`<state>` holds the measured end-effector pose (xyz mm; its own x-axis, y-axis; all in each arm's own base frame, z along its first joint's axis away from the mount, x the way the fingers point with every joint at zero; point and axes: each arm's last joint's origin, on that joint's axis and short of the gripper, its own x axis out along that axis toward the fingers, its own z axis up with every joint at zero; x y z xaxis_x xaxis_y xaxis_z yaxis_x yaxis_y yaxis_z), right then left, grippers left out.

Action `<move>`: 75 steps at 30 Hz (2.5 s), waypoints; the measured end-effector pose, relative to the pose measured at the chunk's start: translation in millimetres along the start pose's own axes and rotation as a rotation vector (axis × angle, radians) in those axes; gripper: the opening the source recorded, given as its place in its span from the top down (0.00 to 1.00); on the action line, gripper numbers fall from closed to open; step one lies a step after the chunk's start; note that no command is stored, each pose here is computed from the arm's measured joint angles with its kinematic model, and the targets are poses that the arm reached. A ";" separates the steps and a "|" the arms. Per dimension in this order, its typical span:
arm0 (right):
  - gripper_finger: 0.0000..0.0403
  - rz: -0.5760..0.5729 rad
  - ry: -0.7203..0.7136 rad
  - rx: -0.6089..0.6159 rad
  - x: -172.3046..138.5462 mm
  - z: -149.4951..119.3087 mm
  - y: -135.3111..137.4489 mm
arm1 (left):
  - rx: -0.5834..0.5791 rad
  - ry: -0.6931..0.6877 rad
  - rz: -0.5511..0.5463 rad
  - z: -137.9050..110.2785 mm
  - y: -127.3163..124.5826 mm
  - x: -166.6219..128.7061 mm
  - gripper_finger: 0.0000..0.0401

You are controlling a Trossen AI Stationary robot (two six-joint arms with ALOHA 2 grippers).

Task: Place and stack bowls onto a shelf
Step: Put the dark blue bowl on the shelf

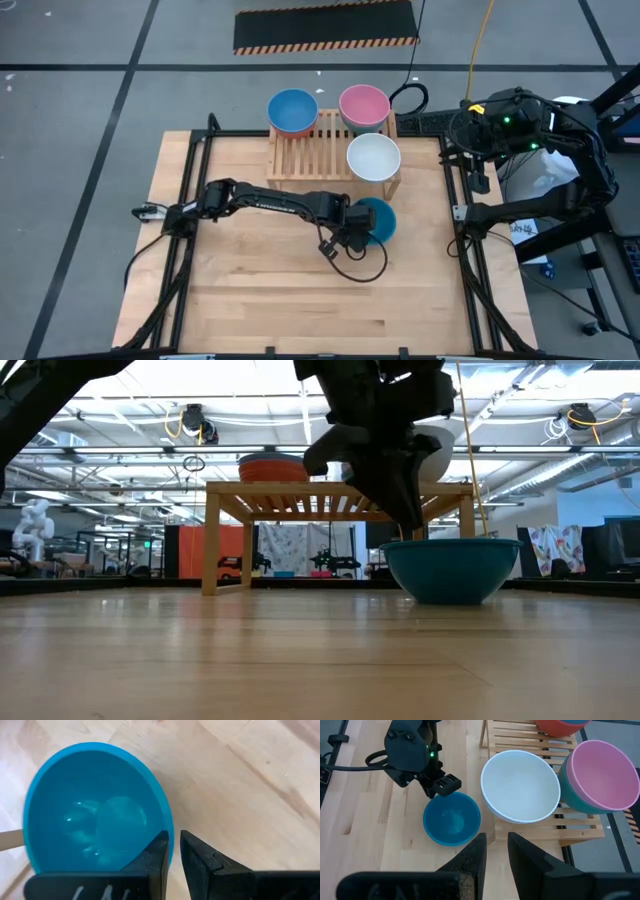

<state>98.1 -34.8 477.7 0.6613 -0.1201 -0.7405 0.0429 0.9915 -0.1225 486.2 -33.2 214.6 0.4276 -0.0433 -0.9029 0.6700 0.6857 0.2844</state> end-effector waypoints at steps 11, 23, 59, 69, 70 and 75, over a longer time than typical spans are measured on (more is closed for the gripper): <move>0.81 0.000 0.000 -0.005 -0.1 0.0 0.0 | -0.009 -0.004 -0.005 -4.6 4.6 10.1 0.86; 0.81 -0.001 -0.002 -0.006 -0.7 -0.5 0.2 | -0.024 0.006 -0.007 -9.7 8.2 13.7 0.86; 0.81 -0.001 -0.002 -0.004 -0.7 -0.4 0.3 | -0.186 -0.010 0.047 -15.3 20.5 8.4 0.86; 0.81 -0.001 -0.002 -0.004 -0.8 -0.4 0.3 | -0.109 0.008 0.005 -0.6 2.7 4.6 0.98; 0.81 -0.001 -0.002 -0.004 -0.8 -0.4 0.3 | -0.109 0.008 0.009 0.0 2.7 4.6 0.98; 0.81 -0.001 -0.002 0.014 -0.6 -0.4 0.2 | -0.112 0.018 0.056 0.4 5.3 4.5 0.92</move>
<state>97.5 -34.5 477.9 0.6627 -0.1206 -0.7391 0.0539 0.9921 -0.1135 491.9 -30.1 212.2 0.4507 0.0099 -0.8926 0.5732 0.7634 0.2978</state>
